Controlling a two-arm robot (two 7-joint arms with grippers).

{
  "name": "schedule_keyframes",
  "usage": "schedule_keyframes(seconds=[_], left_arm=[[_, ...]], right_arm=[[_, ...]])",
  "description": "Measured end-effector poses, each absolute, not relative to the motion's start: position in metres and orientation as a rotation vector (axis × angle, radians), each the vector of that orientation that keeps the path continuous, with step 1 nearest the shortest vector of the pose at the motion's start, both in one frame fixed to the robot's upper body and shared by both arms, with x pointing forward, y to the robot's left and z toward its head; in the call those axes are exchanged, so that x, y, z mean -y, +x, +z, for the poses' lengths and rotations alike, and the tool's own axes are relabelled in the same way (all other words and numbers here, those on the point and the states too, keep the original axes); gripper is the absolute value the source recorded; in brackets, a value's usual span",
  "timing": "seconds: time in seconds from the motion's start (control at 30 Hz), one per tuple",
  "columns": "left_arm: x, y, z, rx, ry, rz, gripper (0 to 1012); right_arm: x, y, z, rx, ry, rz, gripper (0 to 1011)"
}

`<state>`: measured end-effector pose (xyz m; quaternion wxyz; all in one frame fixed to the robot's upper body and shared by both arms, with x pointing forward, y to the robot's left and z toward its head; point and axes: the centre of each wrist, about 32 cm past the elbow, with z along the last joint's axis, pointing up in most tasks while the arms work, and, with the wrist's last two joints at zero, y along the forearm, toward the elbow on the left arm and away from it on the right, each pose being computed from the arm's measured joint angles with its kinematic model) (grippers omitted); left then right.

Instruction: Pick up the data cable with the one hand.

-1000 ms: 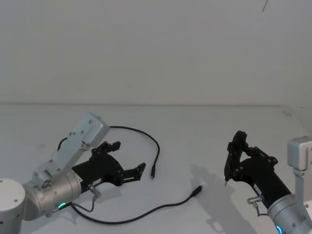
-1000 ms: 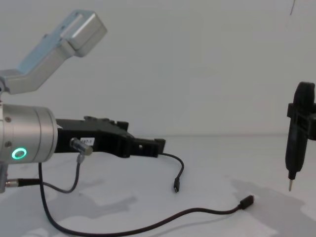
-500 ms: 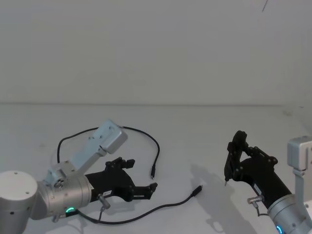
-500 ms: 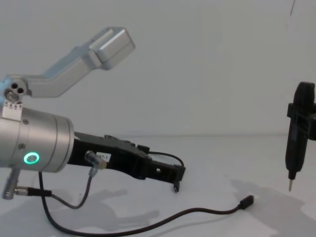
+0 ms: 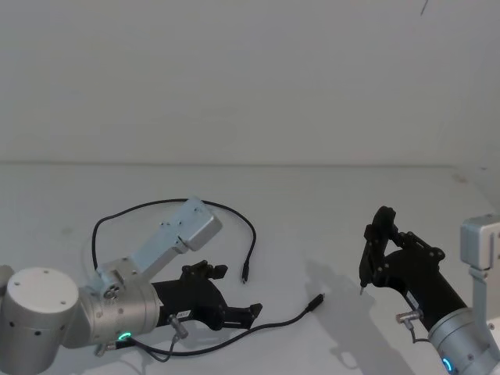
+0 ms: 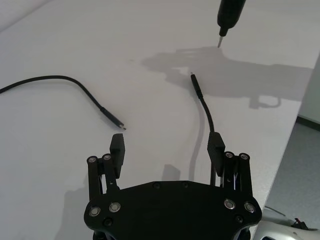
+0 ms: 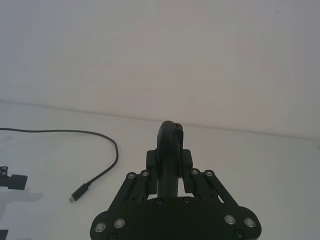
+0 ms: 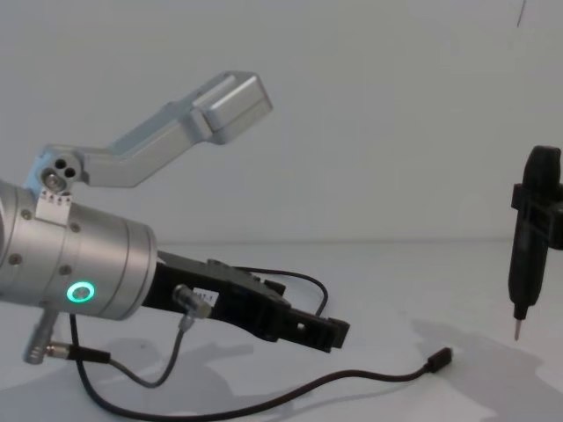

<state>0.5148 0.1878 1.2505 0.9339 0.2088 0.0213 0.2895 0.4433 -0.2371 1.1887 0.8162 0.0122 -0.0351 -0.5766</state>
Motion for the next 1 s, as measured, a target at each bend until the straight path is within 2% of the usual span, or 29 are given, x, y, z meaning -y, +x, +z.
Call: schedule_keyframes(seconds=[1.0], left_arm=[[-0.163,0.526,1.251,-0.113,0.537,0.503,1001]], right_arm=[[0.237,0.443,1.189,0.075,0.026,-1.23,279]])
